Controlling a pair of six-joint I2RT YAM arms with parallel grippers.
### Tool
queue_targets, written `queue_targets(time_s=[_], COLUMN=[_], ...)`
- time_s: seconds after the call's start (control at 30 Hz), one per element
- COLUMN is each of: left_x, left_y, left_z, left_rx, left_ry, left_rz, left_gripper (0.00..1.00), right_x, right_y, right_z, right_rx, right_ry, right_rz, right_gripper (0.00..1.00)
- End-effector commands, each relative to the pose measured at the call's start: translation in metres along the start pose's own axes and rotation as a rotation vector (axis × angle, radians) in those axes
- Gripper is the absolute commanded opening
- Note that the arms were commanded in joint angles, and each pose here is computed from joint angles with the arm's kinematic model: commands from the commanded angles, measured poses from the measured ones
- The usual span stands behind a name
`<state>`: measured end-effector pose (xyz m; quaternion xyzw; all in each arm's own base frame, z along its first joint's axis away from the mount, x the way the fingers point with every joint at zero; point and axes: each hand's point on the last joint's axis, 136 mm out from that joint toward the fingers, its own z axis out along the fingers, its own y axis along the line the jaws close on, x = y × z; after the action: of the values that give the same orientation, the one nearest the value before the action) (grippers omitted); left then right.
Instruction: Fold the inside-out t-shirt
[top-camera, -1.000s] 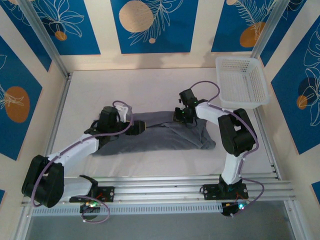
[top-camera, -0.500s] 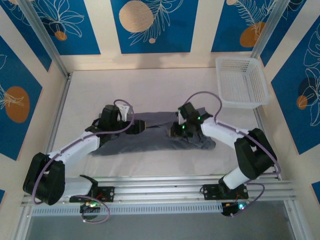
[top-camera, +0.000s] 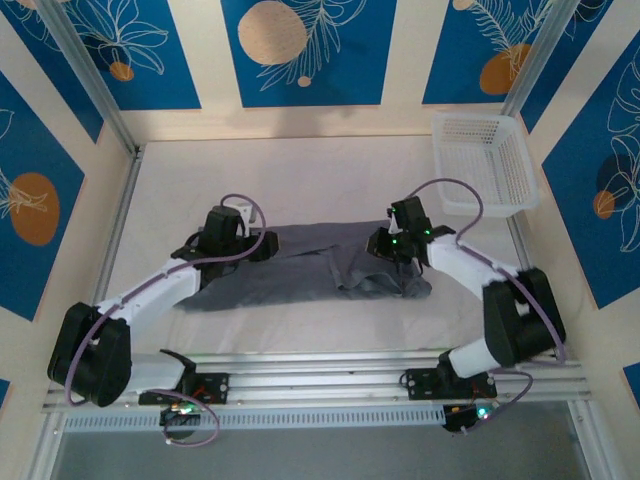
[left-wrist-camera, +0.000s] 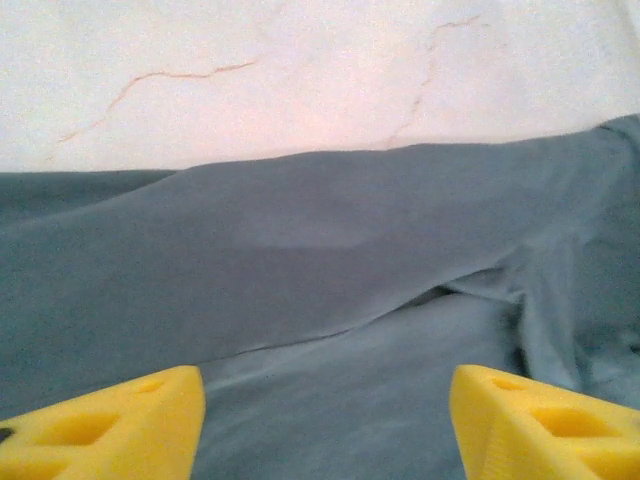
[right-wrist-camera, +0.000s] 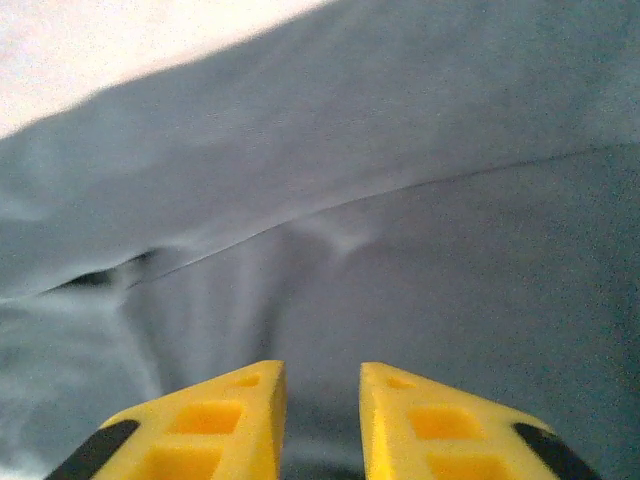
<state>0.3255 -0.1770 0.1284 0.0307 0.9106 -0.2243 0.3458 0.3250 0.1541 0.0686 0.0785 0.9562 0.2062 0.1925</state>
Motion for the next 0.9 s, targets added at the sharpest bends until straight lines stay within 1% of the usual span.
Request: queue_targets(time_s=[0.0, 0.07, 0.13, 0.2, 0.27, 0.37, 0.43, 0.47, 0.5, 0.53, 0.57, 0.6, 0.63, 0.7, 0.73, 0.8, 0.87], left_x=[0.008, 0.012, 0.015, 0.017, 0.018, 0.018, 0.019, 0.019, 0.020, 0.021, 0.024, 0.026, 0.029, 0.034, 0.037, 0.039, 0.035], left_y=[0.017, 0.024, 0.032, 0.035, 0.034, 0.032, 0.033, 0.035, 0.038, 0.043, 0.049, 0.054, 0.061, 0.067, 0.070, 0.080, 0.087], left_z=[-0.007, -0.010, -0.013, -0.014, -0.013, -0.008, -0.005, -0.004, -0.003, -0.002, -0.002, -0.001, 0.001, 0.007, 0.011, 0.015, 0.022], left_rx=[-0.097, -0.134, -0.179, -0.197, -0.189, -0.172, -0.174, -0.187, -0.210, -0.238, -0.275, -0.311, -0.350, -0.391, -0.415, -0.482, -0.529], left_ry=[0.005, 0.018, 0.027, 0.030, 0.032, 0.029, 0.033, 0.039, 0.045, 0.051, 0.063, 0.074, 0.092, 0.127, 0.143, 0.163, 0.166], left_rz=[-0.044, -0.052, -0.055, -0.055, -0.056, -0.075, -0.091, -0.102, -0.115, -0.129, -0.147, -0.161, -0.178, -0.194, -0.204, -0.230, -0.224], left_gripper=[0.59, 0.58, 0.58, 0.58, 0.58, 0.58, 0.58, 0.56, 0.51, 0.42, 0.27, 0.09, 0.00, 0.00, 0.00, 0.00, 0.00], right_x=[0.031, 0.056, 0.083, 0.116, 0.140, 0.159, 0.155, 0.147, 0.136, 0.126, 0.113, 0.102, 0.089, 0.067, 0.058, 0.047, 0.042], right_y=[0.005, 0.014, 0.014, 0.007, -0.006, -0.028, -0.030, -0.029, -0.028, -0.026, -0.023, -0.022, -0.022, -0.025, -0.030, -0.042, -0.050], right_z=[0.023, 0.026, 0.021, 0.016, 0.012, 0.009, 0.004, -0.002, -0.010, -0.015, -0.020, -0.023, -0.024, -0.025, -0.025, -0.022, -0.015], right_rx=[0.012, 0.001, 0.013, 0.025, 0.044, 0.072, 0.077, 0.090, 0.099, 0.097, 0.088, 0.075, 0.062, 0.063, 0.088, 0.152, 0.181], right_ry=[0.154, 0.223, 0.273, 0.311, 0.333, 0.324, 0.310, 0.289, 0.258, 0.224, 0.173, 0.121, 0.071, 0.017, 0.006, 0.010, 0.038], right_rz=[-0.086, -0.127, -0.140, -0.107, -0.060, 0.021, 0.025, 0.016, 0.008, 0.003, 0.004, 0.007, 0.020, 0.044, 0.054, 0.060, 0.053], right_gripper=[0.17, 0.13, 0.12, 0.13, 0.14, 0.14, 0.14, 0.14, 0.15, 0.16, 0.17, 0.16, 0.17, 0.16, 0.16, 0.16, 0.16])
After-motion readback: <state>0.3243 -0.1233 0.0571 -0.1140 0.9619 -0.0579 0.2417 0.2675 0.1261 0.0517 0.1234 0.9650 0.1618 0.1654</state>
